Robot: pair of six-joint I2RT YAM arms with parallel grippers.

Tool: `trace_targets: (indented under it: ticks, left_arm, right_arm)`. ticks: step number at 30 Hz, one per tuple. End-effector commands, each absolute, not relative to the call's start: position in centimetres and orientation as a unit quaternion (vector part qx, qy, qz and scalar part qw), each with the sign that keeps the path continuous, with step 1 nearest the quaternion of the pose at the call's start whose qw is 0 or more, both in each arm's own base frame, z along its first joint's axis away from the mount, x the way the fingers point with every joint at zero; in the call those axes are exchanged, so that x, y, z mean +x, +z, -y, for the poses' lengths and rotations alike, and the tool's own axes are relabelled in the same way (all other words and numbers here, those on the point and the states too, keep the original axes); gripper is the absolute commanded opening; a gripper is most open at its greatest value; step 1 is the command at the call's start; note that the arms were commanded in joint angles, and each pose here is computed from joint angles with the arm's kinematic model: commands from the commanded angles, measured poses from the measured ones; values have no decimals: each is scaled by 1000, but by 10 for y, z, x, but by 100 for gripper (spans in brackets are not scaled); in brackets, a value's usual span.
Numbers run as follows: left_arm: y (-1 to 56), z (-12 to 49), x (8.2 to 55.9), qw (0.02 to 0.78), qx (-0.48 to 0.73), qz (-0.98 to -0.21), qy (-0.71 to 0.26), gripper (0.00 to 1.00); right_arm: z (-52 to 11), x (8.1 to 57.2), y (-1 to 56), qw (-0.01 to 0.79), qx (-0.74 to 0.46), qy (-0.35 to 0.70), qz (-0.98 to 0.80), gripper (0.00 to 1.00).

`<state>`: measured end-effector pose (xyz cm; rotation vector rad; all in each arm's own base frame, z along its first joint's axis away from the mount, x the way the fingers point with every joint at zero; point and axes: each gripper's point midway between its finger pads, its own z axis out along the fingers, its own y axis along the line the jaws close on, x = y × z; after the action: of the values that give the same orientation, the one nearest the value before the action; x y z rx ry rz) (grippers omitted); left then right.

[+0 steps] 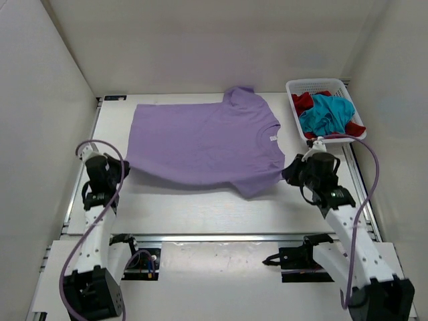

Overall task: Fold and stack the t-shirts
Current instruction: Flatten out the tshirt, then fold the flattened tshirt in 1/3 of the way

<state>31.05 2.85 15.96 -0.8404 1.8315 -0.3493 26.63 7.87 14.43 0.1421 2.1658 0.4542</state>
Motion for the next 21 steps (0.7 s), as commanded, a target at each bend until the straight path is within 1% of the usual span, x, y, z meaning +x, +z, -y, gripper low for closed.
trace_targets:
  ticks: [1,4,6,7,10,13,14,15,16,17,20,21]
  left_arm:
    - [131,-35,275,510,-345,-780,-110,0]
    - [115,-29,251,488,-325,-804,-95,0]
    - [112,-22,244,486,-320,-807,-97,0]
    - [118,-9,244,492,-298,-810,-114,0]
    - [125,-4,247,492,-307,-803,-138,0]
    - [126,-9,256,485,-327,-796,-157,0]
    - [126,-11,261,481,-336,-793,-166,0]
    - [122,-11,262,475,-339,-795,-167,0]
    - [117,-14,266,470,-349,-794,-166,0]
    - [116,-18,271,466,-363,-790,-165,0]
    - [105,-22,280,451,-386,-787,-169,0]
    - [102,-27,284,448,-397,-784,-161,0]
  right_arm:
    - [-91,228,149,437,65,212,-871,0]
    - [-105,188,140,405,70,249,-877,0]
    - [-115,172,152,410,65,270,-869,0]
    - [-116,165,156,411,67,275,-867,0]
    - [-120,157,163,416,68,255,-870,0]
    - [-120,172,165,434,51,206,-876,0]
    - [-121,188,174,449,47,191,-872,0]
    - [-122,194,175,448,43,186,-873,0]
    - [-121,212,179,455,38,183,-871,0]
    - [-115,232,180,455,45,189,-869,0]
    - [-98,269,170,441,76,224,-866,0]
    - [-88,282,177,455,90,240,-853,0]
